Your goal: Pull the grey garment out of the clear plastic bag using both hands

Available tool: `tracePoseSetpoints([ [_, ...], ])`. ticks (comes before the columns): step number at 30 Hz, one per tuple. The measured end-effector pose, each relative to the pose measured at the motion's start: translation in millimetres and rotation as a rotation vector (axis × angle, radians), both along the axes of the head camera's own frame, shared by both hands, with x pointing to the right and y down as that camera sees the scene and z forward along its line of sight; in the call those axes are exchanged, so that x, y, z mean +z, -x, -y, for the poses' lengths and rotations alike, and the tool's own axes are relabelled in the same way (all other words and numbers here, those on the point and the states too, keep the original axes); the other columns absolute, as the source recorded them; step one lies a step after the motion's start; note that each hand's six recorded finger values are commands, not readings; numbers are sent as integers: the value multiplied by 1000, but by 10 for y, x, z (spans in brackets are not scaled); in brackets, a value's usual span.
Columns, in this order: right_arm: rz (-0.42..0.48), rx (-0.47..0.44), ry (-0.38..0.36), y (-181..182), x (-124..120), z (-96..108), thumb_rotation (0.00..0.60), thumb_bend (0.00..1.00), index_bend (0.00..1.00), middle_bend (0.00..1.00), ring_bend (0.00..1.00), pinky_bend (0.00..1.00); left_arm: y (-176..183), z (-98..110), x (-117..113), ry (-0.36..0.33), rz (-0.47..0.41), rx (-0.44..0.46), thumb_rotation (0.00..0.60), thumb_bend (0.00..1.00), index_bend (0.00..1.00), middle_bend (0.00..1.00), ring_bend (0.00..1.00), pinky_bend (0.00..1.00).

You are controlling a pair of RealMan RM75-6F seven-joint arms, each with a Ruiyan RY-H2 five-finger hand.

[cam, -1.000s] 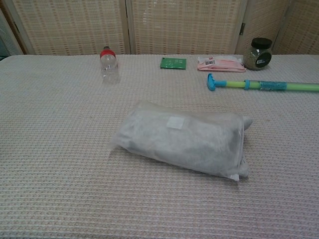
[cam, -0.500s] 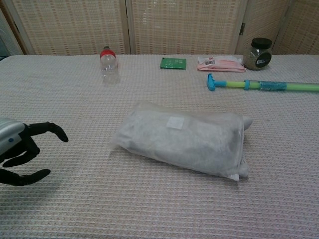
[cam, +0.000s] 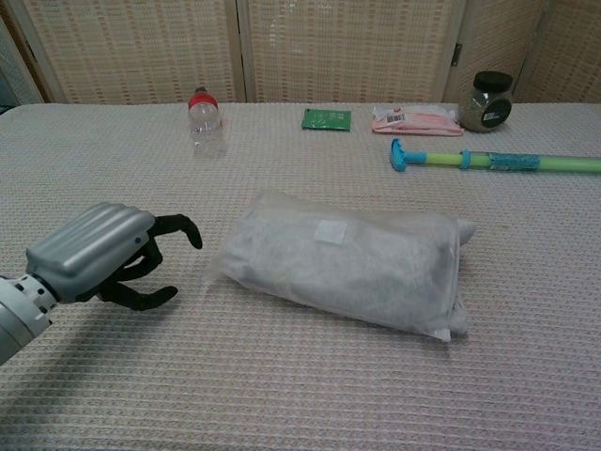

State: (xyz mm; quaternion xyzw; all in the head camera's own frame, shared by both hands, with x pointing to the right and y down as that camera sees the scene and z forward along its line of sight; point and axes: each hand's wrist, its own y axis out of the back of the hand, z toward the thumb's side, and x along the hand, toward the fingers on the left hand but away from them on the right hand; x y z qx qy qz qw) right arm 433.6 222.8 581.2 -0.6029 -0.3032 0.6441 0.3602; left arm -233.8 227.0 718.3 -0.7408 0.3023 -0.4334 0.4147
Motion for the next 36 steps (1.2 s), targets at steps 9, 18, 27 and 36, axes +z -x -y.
tracePoseSetpoints([
  [9, -2, 26, -9, -41, -9, 52, 600, 73, 0, 0, 0, 0, -245, -36, 55, 20, -57, 10, 600, 320, 418, 1000, 1000, 1000],
  [18, 9, 34, -9, -70, -57, 59, 600, 74, 0, 0, 0, 0, -401, 6, 73, -36, -78, 14, 600, 311, 430, 1000, 1000, 1000],
  [27, 17, 37, -15, -71, -87, 65, 600, 74, 0, 0, 0, 0, -530, 32, 47, -51, -118, 8, 600, 300, 436, 1000, 1000, 1000],
  [36, 28, 42, -24, -89, -130, 72, 600, 74, 0, 0, 0, 0, -687, -9, 77, -45, -136, 19, 600, 299, 440, 1000, 1000, 1000],
])
